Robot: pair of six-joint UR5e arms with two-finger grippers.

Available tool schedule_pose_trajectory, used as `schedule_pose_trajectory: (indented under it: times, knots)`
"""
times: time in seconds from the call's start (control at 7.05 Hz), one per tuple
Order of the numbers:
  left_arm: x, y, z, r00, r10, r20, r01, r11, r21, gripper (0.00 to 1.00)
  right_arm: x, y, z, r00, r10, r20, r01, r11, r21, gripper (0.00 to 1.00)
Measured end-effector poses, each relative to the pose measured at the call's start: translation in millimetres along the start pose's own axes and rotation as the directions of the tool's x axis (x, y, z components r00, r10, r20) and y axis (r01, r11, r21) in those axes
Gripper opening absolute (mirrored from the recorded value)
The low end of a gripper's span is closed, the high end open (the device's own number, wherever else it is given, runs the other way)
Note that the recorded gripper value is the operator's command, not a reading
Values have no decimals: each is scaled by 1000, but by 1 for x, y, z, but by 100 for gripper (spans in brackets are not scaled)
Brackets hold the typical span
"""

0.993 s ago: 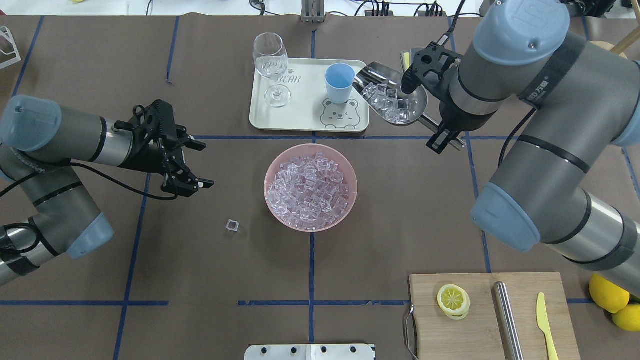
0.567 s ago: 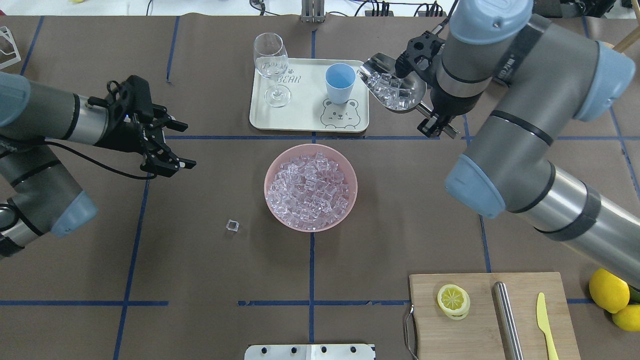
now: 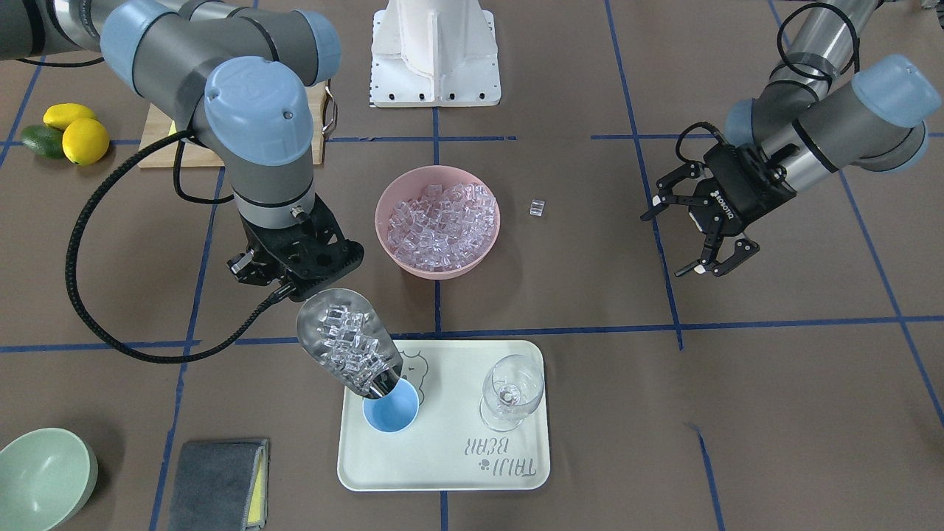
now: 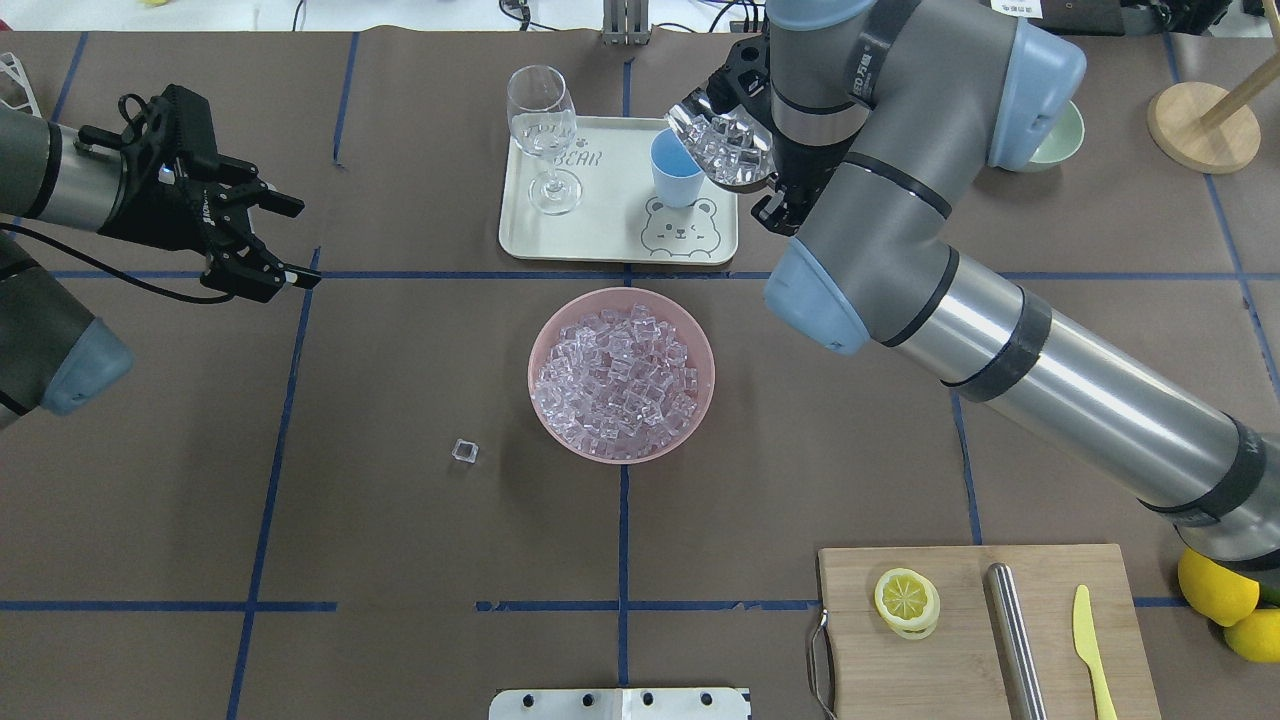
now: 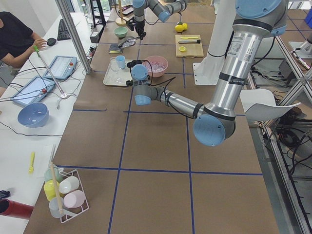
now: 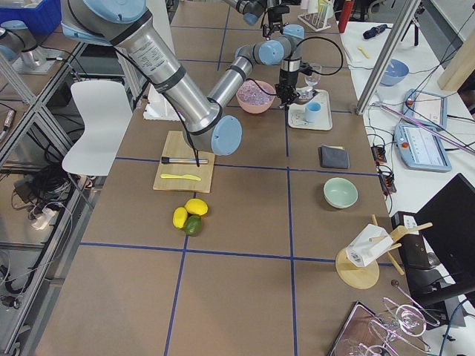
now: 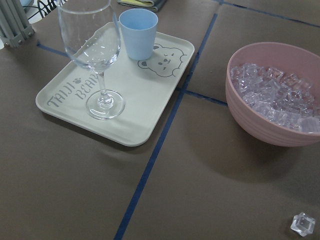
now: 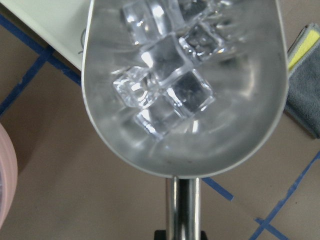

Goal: Put ice in cup with scoop
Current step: 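Carry the filled scoop over the light-blue cup with the right gripper, then tilt the scoop to pour ice into the light-blue cup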

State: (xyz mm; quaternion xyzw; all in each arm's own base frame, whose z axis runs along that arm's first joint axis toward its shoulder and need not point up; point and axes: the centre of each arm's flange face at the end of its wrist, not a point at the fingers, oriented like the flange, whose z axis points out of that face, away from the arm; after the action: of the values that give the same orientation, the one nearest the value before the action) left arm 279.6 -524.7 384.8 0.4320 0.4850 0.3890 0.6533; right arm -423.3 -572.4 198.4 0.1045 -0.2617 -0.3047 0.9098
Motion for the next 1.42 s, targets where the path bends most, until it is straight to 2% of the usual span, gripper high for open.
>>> schedule_pose_trajectory:
  times: [0.43,0.85,1.42]
  knots:
    - [-16,6,-10,999,-19,27,19,1000,-6,100,-7,-28,18,1000,6,-6,-6,998,-60,0]
    - [-19,10,-11,999,-25,33,25,1000,-10,100,-16,-27,24,1000,-3,-6,2,994,-109,0]
    - [-22,14,-11,999,-33,35,34,999,-16,100,-21,-40,15,998,-65,-21,58,968,-246,0]
